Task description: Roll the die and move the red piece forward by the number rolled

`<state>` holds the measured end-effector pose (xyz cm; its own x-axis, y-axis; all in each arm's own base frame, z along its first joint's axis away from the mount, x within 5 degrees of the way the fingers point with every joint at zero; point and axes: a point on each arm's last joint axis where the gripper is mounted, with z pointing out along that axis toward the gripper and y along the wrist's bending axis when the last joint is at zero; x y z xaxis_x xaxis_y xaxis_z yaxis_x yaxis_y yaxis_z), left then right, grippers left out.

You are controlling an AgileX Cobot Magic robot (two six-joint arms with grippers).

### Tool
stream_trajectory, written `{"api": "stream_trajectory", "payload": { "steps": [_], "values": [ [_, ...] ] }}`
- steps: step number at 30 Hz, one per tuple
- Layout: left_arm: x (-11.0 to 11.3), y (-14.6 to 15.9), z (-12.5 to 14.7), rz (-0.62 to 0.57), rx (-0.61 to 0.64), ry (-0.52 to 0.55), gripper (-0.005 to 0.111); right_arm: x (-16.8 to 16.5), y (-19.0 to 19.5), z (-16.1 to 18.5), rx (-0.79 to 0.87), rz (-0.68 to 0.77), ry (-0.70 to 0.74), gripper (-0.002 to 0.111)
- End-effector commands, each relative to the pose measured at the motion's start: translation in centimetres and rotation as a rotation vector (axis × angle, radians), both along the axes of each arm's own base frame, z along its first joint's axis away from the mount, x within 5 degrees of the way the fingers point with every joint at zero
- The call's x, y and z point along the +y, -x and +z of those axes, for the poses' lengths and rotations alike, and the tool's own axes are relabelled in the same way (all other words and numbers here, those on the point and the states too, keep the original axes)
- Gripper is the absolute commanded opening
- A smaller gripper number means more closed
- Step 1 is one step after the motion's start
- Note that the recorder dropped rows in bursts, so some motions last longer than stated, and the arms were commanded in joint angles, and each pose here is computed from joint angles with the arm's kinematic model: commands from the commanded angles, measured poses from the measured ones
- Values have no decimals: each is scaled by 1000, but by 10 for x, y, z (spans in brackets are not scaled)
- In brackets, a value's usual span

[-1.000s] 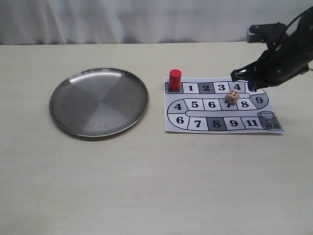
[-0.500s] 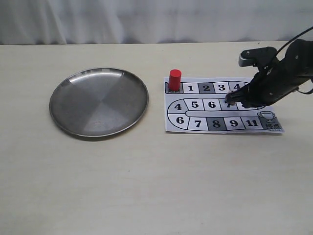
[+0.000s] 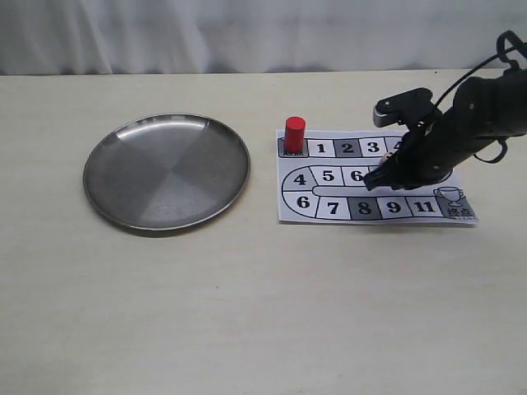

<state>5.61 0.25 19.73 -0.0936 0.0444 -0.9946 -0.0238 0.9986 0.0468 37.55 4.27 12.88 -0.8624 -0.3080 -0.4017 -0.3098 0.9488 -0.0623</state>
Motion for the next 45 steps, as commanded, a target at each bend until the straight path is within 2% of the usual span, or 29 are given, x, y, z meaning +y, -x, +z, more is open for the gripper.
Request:
{"api": "stream_trajectory", "payload": {
  "steps": [1,20,26,28,31,34,37,40,45],
  "values": [
    [0,0,0,-4,-8,1,0,-5,-2,1,-30,-1,7,5],
    [0,0,0,-4,-8,1,0,-5,-6,-4,-56,-9,3,5],
    [0,0,0,-4,-8,1,0,1,-6,21,-79,-199,-158,5],
    [0,0,0,-4,-8,1,0,3,-8,35,-78,-199,-181,5],
    [0,0,0,-4,-8,1,0,14,-10,54,-69,-117,-172,6],
    [0,0,0,-4,-8,1,0,32,-15,65,-76,-62,-178,20],
    [0,0,0,-4,-8,1,0,55,-23,70,-123,-14,-189,46],
    [0,0,0,-4,-8,1,0,74,-34,68,-155,23,-197,66],
    [0,0,0,-4,-8,1,0,91,-56,56,-179,46,-203,87]
  ]
}}
